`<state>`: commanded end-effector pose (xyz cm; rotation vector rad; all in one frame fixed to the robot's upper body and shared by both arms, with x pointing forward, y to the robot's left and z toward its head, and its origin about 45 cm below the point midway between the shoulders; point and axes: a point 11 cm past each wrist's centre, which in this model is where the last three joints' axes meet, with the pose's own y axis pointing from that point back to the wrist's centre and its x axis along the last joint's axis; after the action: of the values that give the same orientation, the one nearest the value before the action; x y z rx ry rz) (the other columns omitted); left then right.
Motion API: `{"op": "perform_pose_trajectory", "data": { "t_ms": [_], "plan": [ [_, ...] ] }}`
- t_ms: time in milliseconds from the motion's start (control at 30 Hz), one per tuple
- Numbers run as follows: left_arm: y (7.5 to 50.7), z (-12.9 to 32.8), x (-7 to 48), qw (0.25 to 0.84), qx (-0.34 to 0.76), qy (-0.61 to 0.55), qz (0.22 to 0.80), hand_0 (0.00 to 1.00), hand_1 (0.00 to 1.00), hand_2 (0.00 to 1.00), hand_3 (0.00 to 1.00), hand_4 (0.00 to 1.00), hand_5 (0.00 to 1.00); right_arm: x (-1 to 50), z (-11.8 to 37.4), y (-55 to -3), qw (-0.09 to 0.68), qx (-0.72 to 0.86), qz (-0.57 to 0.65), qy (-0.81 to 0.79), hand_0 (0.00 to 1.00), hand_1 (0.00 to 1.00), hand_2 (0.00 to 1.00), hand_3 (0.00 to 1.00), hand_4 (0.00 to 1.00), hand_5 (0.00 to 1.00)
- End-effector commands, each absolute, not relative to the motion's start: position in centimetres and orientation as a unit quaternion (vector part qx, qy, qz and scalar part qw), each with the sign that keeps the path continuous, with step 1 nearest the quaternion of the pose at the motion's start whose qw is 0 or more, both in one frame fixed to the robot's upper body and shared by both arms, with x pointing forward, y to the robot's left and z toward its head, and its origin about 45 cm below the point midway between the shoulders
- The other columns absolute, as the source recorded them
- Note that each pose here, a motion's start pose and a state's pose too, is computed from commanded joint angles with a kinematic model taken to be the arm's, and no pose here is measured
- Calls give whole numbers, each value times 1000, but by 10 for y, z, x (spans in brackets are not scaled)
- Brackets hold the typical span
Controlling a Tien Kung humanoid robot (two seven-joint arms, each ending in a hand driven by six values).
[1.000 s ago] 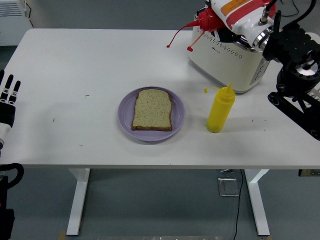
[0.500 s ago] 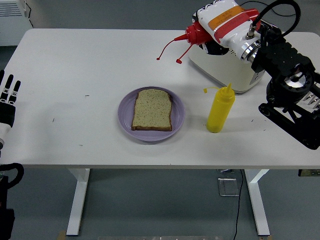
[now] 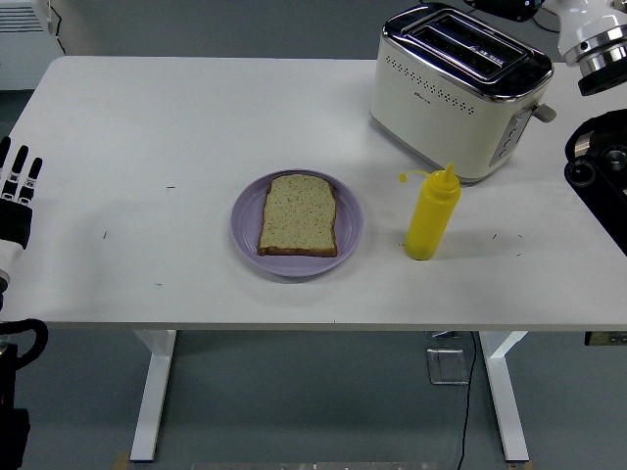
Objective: Pick up the cup,pour liquid into bread,place the cup on the desk
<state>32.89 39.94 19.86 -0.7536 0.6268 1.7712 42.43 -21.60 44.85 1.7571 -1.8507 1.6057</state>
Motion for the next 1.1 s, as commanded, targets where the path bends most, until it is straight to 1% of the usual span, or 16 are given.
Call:
{"op": "perform_pose_trajectory", "data": {
  "t_ms": [33,200,233,400,567,633,733,800,833,1000,1033,1100],
  "plan": [
    [399,199,329,530,-316,263,742,787,737,736,698,544,998,424,447,-219,50,590,516,-619,59,52,169,277,742,283],
    [398,199,330,531,-316,263,741,787,737,736,698,544,998,423,440,-228,-1,633,439,-638,59,52,169,277,742,283],
    [398,199,330,531,-316,263,741,787,737,736,698,544,998,423,438,-230,-12,641,421,-642,43,15,141,228,769,318],
    [398,198,329,531,-315,264,741,787,737,736,698,544,998,424,431,-241,-61,671,338,-657,43,15,141,228,769,318],
    [397,197,329,531,-314,265,741,787,737,736,698,544,998,425,424,-262,-110,684,254,-675,39,6,136,225,765,308],
    [397,196,329,531,-313,266,741,787,736,735,698,544,998,425,417,-278,-120,677,225,-690,37,3,132,219,762,308],
    [396,196,329,531,-312,267,741,787,736,735,698,544,998,424,410,-289,-122,671,209,-701,37,3,132,219,762,308],
    [396,195,329,531,-311,268,741,787,736,735,698,544,998,422,396,-302,-110,664,198,-712,37,3,132,219,762,308],
    [395,195,329,531,-311,268,741,787,738,735,698,544,998,421,387,-309,-101,661,193,-719,39,7,133,225,761,293],
    [394,193,328,532,-309,271,740,787,738,735,698,544,998,412,341,-333,-52,642,174,-745,39,7,133,225,761,293],
    [393,193,328,533,-308,271,740,787,736,735,698,544,998,410,333,-335,-47,640,172,-747,41,8,133,228,781,319],
    [393,193,329,533,-307,272,740,787,736,735,698,544,998,404,313,-340,-33,638,165,-751,41,8,133,228,781,319]
  ]
}}
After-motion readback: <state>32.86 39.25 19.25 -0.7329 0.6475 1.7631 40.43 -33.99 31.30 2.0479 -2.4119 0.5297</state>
